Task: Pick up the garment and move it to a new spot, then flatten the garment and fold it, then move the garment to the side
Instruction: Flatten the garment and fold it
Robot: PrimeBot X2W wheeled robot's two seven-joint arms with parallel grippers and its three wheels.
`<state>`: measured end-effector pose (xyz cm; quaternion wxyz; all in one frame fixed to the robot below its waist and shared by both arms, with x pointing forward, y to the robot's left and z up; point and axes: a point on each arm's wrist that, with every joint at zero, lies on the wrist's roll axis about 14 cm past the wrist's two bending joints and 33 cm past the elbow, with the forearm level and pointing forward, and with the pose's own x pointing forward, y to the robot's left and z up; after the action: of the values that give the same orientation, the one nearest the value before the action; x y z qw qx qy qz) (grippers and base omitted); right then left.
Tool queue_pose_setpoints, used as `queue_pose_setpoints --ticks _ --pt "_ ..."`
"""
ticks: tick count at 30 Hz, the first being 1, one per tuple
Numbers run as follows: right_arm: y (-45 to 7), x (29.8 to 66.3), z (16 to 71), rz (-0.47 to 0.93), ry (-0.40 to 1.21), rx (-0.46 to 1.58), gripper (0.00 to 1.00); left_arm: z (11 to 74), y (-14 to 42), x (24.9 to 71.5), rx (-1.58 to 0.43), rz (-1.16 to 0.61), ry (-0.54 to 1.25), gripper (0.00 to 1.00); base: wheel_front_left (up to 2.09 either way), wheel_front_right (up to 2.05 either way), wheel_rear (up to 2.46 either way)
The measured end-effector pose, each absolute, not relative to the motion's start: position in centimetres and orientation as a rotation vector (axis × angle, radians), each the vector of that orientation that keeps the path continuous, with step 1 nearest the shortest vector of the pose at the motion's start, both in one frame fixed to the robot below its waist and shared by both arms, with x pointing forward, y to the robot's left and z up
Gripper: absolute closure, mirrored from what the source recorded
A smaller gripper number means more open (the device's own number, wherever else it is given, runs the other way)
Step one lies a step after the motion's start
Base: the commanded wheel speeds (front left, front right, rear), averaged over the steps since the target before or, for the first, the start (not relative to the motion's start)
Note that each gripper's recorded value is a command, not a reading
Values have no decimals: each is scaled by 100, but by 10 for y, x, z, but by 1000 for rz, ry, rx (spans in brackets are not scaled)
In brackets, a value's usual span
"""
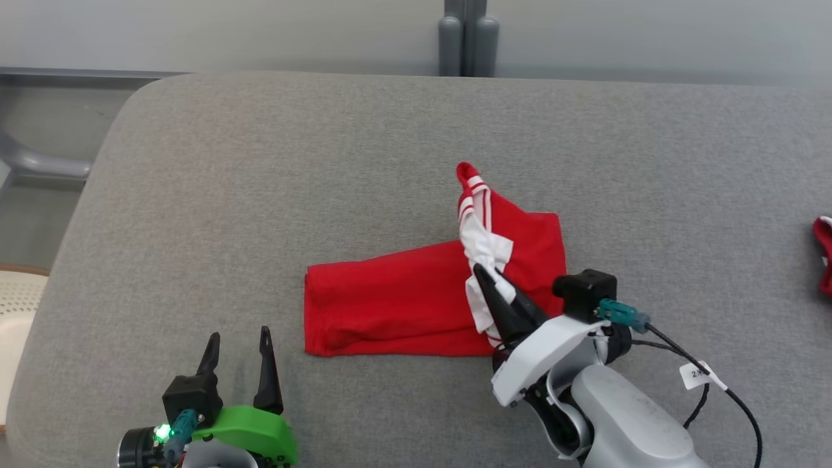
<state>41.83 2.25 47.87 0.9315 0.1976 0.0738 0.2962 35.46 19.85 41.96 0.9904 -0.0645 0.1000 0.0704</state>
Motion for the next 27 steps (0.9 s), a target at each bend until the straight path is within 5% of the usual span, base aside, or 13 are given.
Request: queue_pose_setpoints --ticks 14,15,16,17,27 --pt "122 398 473 890 269 416 100 425 217 324 -138 212 194 0 0 0 0" --pt "128 398 473 904 275 420 89 425 220 322 -138 226 195 0 0 0 0" --pt "132 397 472 913 281 422 65 425 222 320 -136 237 196 0 0 0 0" --pt "135 397 472 920 287 431 0 425 225 319 -135 250 197 0 0 0 0" --pt "72 457 489 690 139 418 0 430 228 336 -125 252 178 0 0 0 0"
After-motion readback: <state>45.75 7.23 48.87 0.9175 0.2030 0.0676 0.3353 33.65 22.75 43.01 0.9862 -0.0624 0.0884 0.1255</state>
